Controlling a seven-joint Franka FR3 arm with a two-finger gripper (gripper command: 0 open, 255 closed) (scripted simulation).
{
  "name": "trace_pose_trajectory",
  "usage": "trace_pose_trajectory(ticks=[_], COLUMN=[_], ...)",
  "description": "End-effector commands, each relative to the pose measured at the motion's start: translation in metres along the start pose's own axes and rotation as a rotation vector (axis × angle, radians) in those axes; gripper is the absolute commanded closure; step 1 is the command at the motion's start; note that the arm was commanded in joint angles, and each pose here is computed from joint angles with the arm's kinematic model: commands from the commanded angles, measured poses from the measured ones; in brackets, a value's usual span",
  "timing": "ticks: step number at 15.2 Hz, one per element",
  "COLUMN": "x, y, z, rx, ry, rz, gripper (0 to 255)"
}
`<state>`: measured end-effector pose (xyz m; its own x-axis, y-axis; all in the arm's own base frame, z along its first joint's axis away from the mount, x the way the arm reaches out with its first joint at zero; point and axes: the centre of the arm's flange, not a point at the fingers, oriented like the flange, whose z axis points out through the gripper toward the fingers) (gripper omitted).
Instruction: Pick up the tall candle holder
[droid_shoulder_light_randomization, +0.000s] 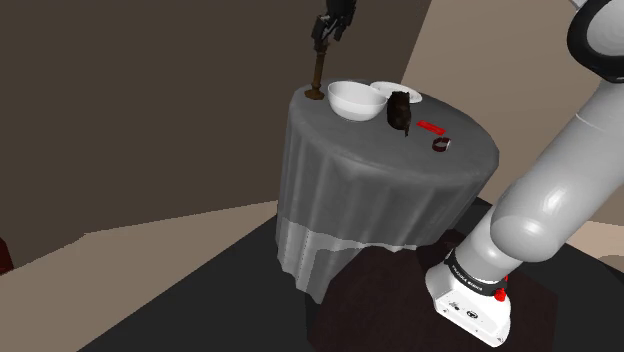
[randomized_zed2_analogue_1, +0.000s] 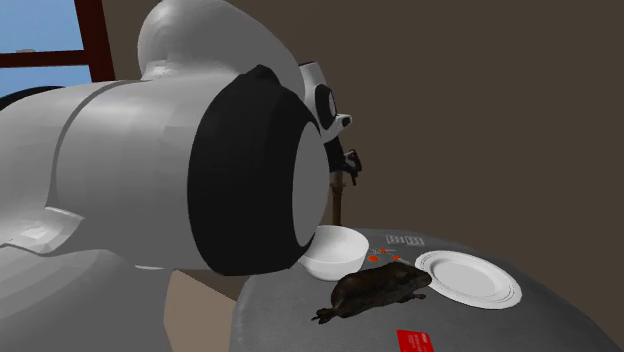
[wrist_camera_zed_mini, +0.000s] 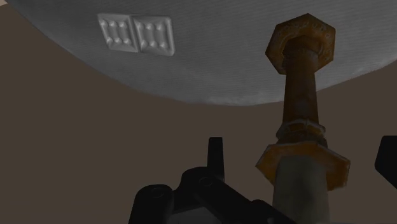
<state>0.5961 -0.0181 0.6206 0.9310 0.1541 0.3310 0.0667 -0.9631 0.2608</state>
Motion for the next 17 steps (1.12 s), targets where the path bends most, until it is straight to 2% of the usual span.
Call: trace_pose_trajectory(ticks=[1, 3, 4, 13, 17], x=[-0.004, -0.005, -0.004, -0.005, 0.002], y=[-0.003, -0.003, -0.004, -0.003, 0.002], z=[0.01, 0.013, 0.013, 0.013, -0.007], rx=[0.0, 0.0, 0.0, 0.0, 0.0], ry=[0.001, 0.001, 0.001, 0.001, 0.001], rz=[0.0, 0.0, 0.0, 0.0, 0.0], gripper=[0, 0, 255, 255, 255])
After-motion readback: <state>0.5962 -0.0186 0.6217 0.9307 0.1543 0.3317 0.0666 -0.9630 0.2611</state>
